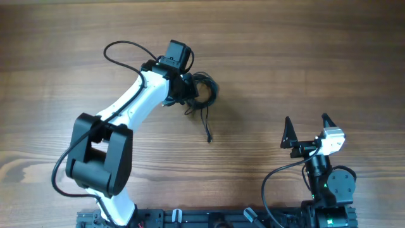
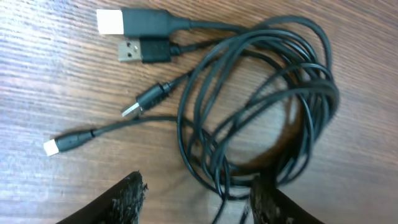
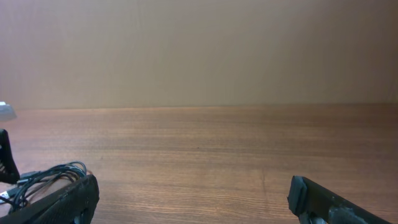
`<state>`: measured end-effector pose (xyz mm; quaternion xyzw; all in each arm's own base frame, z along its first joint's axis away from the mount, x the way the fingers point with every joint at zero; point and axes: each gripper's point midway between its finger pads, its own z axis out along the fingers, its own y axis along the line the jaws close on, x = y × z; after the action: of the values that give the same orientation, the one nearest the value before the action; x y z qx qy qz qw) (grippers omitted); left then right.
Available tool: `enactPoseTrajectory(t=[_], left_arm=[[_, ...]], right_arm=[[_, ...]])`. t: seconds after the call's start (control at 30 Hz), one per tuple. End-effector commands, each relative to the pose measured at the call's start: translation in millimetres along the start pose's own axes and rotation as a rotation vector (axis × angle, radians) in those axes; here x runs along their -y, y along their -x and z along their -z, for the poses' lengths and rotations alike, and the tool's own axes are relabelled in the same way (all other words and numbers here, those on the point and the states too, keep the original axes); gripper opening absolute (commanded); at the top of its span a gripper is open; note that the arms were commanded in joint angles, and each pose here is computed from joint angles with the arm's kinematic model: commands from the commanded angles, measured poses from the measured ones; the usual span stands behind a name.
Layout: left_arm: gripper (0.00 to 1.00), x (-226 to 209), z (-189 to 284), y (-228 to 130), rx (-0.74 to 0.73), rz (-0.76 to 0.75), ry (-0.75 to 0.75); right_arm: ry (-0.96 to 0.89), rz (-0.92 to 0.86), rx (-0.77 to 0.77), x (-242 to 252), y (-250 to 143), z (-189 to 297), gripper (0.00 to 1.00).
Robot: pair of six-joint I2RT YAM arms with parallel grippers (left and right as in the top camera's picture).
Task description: Untangle cables
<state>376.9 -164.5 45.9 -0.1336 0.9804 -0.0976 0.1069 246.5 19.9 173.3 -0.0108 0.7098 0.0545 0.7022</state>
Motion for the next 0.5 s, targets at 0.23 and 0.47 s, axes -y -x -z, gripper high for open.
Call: enactPoseTrajectory(t=[0.23, 0.47], left_arm=[[0.7, -3, -25, 8, 0.02, 0.018, 0.036], [0.75, 7, -25, 21, 0.073, 0.015, -0.006]], right_arm=[[-0.02, 0.009, 0.003, 4, 1, 0, 1.0], [-0.02, 0.009, 0.003, 4, 1, 0, 1.0]])
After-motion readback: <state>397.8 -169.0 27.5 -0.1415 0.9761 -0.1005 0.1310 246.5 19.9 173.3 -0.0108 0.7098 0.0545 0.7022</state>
